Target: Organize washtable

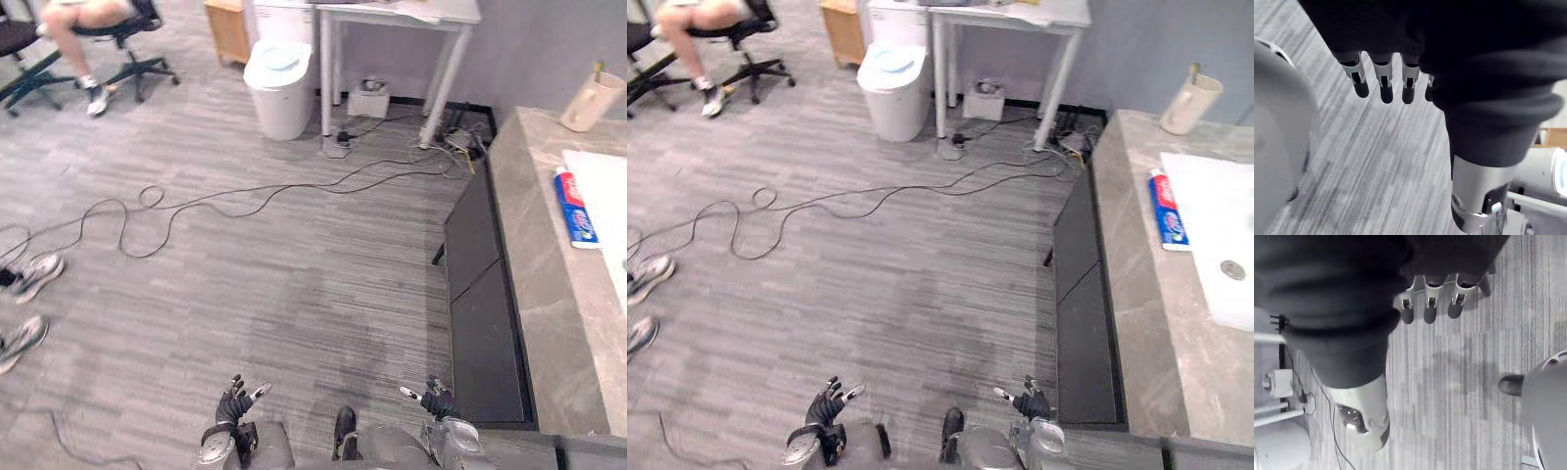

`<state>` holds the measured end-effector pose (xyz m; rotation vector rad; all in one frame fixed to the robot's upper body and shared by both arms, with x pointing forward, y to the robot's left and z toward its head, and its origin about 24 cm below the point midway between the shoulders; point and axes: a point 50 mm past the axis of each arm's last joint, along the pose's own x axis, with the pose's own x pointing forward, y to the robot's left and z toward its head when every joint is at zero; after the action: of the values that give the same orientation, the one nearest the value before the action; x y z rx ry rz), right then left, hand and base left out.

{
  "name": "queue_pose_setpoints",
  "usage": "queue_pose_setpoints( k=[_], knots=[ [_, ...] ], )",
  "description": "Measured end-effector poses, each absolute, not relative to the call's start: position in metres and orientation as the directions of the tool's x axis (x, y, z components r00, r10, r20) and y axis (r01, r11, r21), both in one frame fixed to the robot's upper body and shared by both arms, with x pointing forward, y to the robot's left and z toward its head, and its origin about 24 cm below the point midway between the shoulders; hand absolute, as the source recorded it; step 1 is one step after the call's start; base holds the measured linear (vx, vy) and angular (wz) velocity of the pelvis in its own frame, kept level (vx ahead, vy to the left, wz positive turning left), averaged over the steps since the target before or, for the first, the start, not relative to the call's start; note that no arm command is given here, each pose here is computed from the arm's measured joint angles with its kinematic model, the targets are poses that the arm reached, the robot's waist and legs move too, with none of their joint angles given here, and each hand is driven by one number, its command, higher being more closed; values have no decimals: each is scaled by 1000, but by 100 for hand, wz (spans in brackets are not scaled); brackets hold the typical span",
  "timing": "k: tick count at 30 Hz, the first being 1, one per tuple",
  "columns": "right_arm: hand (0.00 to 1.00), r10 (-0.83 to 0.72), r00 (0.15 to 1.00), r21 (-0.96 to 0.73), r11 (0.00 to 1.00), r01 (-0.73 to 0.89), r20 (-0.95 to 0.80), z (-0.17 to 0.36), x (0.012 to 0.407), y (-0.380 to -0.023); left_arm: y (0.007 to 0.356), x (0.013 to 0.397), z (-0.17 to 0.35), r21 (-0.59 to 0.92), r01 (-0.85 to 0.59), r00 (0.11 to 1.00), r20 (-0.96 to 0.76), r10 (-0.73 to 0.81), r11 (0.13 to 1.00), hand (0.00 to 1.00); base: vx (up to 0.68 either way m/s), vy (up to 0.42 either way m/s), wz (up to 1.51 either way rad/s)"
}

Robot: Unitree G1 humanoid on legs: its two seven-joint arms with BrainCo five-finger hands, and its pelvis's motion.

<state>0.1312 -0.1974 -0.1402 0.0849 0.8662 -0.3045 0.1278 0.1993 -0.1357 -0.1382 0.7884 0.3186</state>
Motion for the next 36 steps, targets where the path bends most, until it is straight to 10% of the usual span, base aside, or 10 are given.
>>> queue_pose_setpoints(
  k=[36],
  knots=[
    [0, -246, 583, -125, 963, 240, -775, -142, 126, -211, 193, 119, -144, 17, -313, 618, -756, 217, 950, 0, 315, 112, -79]
  ],
)
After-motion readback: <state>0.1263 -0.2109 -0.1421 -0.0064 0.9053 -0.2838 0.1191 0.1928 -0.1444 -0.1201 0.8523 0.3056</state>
